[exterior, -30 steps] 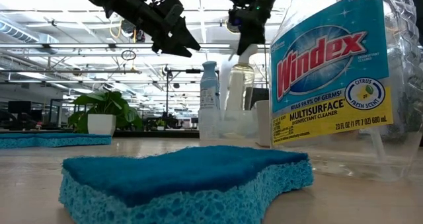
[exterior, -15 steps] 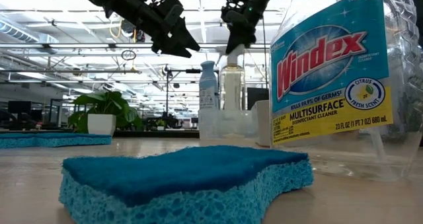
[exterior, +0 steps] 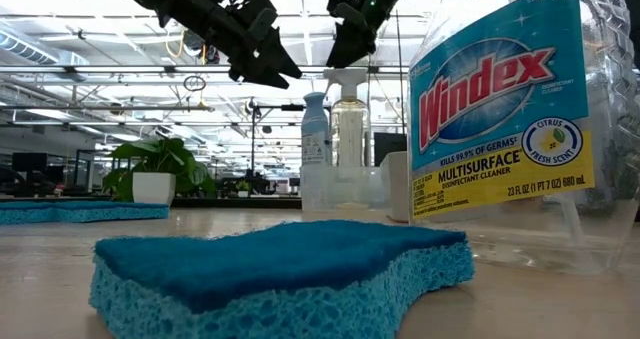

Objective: Pick & Place Kitchen Items
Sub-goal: Put the yellow spray bottle into the white transparent bin

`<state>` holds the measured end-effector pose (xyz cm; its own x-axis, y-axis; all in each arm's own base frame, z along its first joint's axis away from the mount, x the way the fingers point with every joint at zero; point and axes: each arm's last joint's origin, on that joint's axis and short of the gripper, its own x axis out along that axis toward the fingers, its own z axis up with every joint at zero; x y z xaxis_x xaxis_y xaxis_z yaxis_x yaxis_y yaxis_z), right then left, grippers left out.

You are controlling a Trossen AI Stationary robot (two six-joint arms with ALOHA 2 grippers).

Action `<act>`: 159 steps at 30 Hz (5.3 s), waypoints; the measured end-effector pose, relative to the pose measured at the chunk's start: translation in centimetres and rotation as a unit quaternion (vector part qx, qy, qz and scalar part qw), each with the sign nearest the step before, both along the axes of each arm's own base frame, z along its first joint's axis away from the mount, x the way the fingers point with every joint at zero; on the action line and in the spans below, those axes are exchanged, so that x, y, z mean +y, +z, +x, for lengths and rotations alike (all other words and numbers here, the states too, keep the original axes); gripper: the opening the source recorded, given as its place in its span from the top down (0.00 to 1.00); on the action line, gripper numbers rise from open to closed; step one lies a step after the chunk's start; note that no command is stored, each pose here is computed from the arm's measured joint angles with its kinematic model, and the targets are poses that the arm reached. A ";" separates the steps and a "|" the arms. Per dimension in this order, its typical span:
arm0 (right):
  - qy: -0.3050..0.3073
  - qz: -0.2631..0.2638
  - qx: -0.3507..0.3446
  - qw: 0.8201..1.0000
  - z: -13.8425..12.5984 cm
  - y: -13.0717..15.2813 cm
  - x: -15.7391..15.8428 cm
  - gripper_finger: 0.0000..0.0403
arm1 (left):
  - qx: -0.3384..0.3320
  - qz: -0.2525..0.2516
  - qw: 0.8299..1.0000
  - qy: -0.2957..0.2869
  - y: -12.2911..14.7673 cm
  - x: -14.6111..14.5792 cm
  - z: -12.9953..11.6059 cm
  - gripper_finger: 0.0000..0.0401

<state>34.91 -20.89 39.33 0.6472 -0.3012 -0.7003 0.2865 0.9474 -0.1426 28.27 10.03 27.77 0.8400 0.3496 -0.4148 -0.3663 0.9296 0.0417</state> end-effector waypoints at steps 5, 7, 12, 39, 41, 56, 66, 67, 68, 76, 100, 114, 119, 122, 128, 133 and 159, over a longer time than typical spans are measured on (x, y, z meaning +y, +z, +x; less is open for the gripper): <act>-0.004 -0.006 -0.005 1.000 -1.0 1.1 0.4 0.44 | 0.003 -0.001 1.000 0.000 -0.1 0.0 0.0 0.23; -0.006 -0.011 -0.012 1.000 -1.8 2.0 0.8 0.44 | 0.003 -0.001 1.000 0.000 0.0 0.0 0.0 0.23; -0.057 -0.057 -0.011 0.997 -4.4 4.4 1.3 0.46 | 0.002 -0.001 1.000 0.000 0.0 0.0 0.0 0.23; -0.078 -0.056 -0.241 0.966 -9.6 -10.0 -0.5 0.99 | 0.005 -0.002 1.000 0.000 -0.1 0.0 0.0 0.23; -0.078 -0.055 -0.249 0.964 -9.6 -9.9 -0.4 1.00 | 0.005 -0.002 1.000 0.000 -0.1 0.0 0.0 0.23; -0.023 -0.011 -0.234 0.972 -9.6 -10.4 0.1 0.79 | 0.006 -0.002 1.000 0.000 -0.1 0.0 0.0 0.23; -0.008 0.011 -0.221 0.975 -9.6 -10.8 0.4 0.39 | 0.006 -0.002 1.000 0.000 -0.1 0.0 0.0 0.23; -0.002 0.014 -0.223 0.975 -9.6 -10.8 0.5 0.36 | 0.006 -0.002 1.000 0.000 -0.1 0.0 0.0 0.23; 0.001 0.015 -0.223 0.975 -9.5 -10.8 0.6 0.34 | 0.006 -0.002 1.000 0.000 -0.1 0.0 0.0 0.23; 0.028 -0.024 -0.236 0.971 -7.8 -10.9 1.5 0.32 | 0.005 -0.002 1.000 0.001 -0.1 0.0 0.0 0.23; 0.022 -0.024 -0.249 0.968 -7.6 -10.6 1.6 0.33 | 0.005 -0.002 1.000 0.001 -0.1 0.0 0.0 0.23; 0.057 -0.094 -0.224 0.968 -5.5 -10.5 4.7 0.34 | 0.002 -0.003 1.000 0.002 0.0 0.0 0.0 0.23; 0.048 -0.107 -0.225 0.967 -5.3 -10.5 4.7 0.34 | -0.003 -0.009 1.000 0.005 0.0 0.0 0.0 0.23; 0.047 -0.102 -0.218 0.969 -5.1 -11.0 4.5 0.34 | -0.003 -0.010 1.000 0.005 0.0 0.0 0.0 0.23; 0.048 -0.101 -0.217 0.970 -5.1 -11.0 4.6 0.34 | -0.002 -0.010 1.000 0.005 0.0 0.0 0.0 0.23; 0.051 -0.097 -0.212 0.971 -5.0 -11.2 4.7 0.34 | -0.002 -0.010 1.000 0.005 0.0 0.0 0.0 0.23; 0.058 -0.071 -0.175 0.980 -5.2 -11.9 5.4 0.34 | 0.163 0.078 0.983 0.016 -3.1 1.5 -0.4 0.23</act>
